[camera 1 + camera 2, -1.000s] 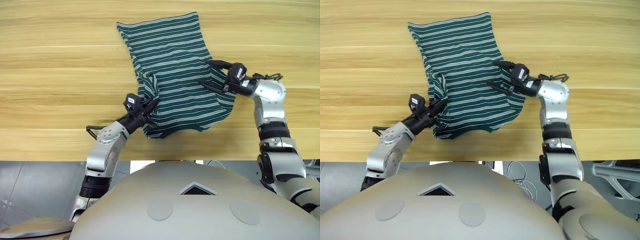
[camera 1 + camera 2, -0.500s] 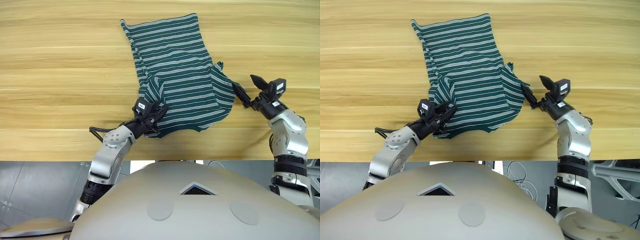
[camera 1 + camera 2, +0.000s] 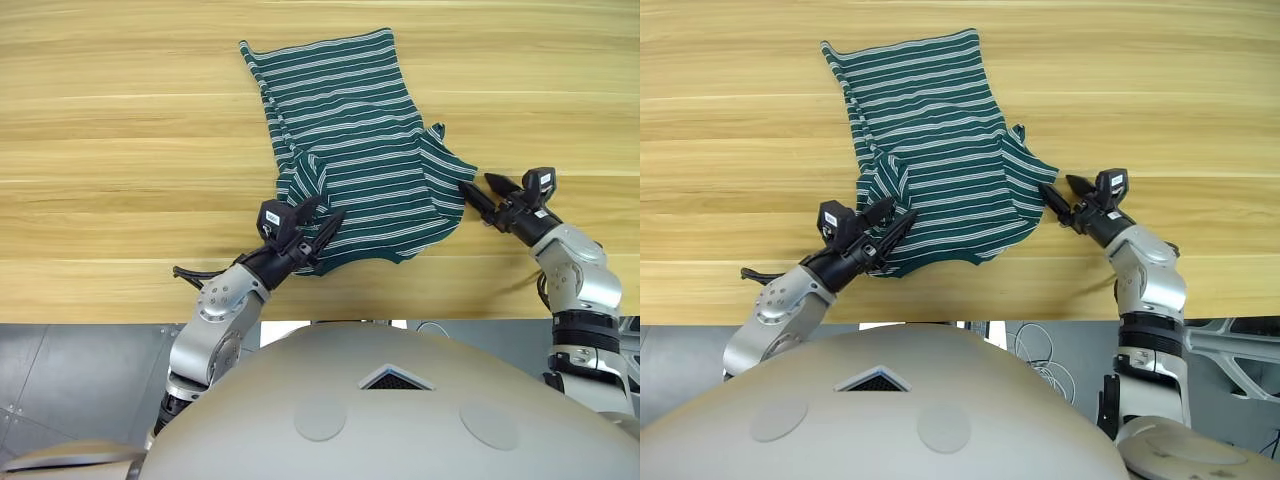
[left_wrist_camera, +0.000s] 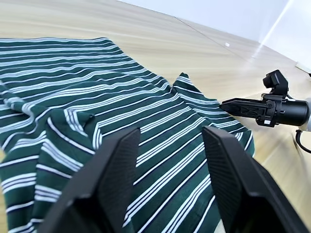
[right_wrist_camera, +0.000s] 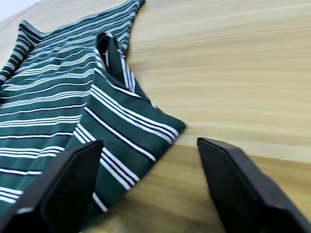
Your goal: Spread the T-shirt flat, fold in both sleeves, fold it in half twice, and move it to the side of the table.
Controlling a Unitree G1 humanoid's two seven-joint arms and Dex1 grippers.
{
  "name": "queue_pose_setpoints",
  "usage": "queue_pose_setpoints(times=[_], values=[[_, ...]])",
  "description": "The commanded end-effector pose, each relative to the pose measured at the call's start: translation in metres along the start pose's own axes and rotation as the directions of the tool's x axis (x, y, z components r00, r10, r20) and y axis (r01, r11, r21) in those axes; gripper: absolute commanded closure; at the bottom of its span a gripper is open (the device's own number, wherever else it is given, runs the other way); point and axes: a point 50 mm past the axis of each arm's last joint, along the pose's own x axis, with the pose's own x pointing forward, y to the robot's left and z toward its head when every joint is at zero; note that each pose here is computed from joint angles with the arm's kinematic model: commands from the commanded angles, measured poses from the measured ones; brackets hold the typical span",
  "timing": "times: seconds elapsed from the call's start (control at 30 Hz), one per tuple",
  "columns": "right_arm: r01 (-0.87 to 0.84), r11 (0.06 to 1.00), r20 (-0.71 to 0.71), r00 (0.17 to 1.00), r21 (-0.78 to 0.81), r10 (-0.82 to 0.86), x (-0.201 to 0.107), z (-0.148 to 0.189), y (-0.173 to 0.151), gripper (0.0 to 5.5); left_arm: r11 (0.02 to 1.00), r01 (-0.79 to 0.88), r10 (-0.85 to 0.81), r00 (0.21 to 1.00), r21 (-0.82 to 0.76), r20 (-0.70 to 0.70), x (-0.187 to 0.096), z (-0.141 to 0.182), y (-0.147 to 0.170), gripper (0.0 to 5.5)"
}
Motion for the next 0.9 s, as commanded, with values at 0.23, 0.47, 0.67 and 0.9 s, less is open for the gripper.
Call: queue_pose_setpoints(times=[0.23, 0.47, 0.67, 0.9], values=[[-0.018, 1.0, -0.057, 0.998, -0.008, 0.018, 0.02, -0.005, 0.009, 3.68, 0.991, -0.103, 0.114, 0.983, 0.081, -0.143, -0.003, -0.045, 0.031, 3.24], [0.019, 0.997, 0.008, 1.0, -0.079, -0.018, 0.021, 0.005, 0.008, 4.92, 0.991, -0.132, 0.133, 0.96, 0.021, -0.247, -0.012, -0.085, 0.04, 3.24], [-0.113, 0.983, 0.077, 0.989, -0.146, 0.125, 0.018, 0.021, 0.033, 5.47, 0.993, -0.115, 0.117, 0.963, 0.022, -0.243, -0.011, -0.087, 0.037, 3.24], [-0.258, 0.934, 0.11, 0.95, -0.247, 0.291, 0.02, 0.038, 0.07, 5.47, 0.995, -0.095, 0.099, 0.968, 0.029, -0.231, -0.009, -0.084, 0.033, 3.24]])
